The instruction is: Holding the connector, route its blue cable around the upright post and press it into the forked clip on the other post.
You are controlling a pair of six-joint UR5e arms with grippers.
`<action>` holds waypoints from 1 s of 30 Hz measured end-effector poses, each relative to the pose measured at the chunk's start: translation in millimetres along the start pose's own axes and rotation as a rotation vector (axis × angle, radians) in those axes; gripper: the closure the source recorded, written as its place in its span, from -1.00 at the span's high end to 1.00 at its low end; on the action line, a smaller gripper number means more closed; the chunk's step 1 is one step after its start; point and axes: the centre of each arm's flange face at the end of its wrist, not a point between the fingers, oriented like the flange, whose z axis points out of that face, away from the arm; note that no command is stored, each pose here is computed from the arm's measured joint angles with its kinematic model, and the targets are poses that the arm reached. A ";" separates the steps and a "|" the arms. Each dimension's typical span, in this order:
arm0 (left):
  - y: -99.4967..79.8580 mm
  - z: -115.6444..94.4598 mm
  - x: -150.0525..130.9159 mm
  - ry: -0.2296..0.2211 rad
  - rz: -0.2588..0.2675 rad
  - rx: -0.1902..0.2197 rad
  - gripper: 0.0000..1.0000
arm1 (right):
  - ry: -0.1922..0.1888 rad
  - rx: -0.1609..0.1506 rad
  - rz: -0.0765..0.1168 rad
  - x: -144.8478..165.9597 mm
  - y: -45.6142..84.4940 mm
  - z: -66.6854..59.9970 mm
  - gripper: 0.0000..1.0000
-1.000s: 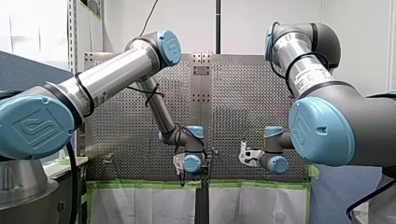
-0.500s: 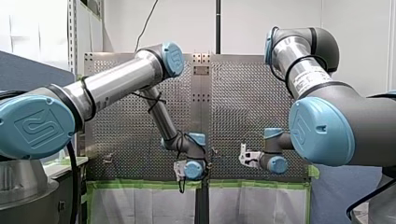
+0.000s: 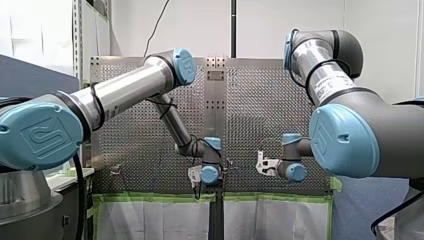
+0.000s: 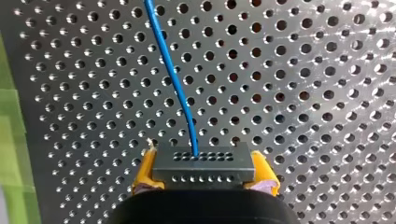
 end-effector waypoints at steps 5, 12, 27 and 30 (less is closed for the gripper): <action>5.8 11.0 -7.4 -0.011 -0.008 -0.008 -0.97 | 0.010 -0.001 -0.002 6.6 2.9 7.8 -1.00; 11.0 14.2 -8.5 -0.008 -0.001 -0.016 -0.97 | 0.021 -0.002 -0.005 13.1 6.0 15.2 -1.00; 11.5 14.5 -8.3 0.000 0.004 -0.008 -0.55 | 0.024 -0.002 -0.007 14.0 6.5 16.6 -1.00; 11.7 13.8 -7.6 0.009 0.012 -0.004 0.21 | 0.023 -0.002 -0.006 13.9 6.5 16.5 -1.00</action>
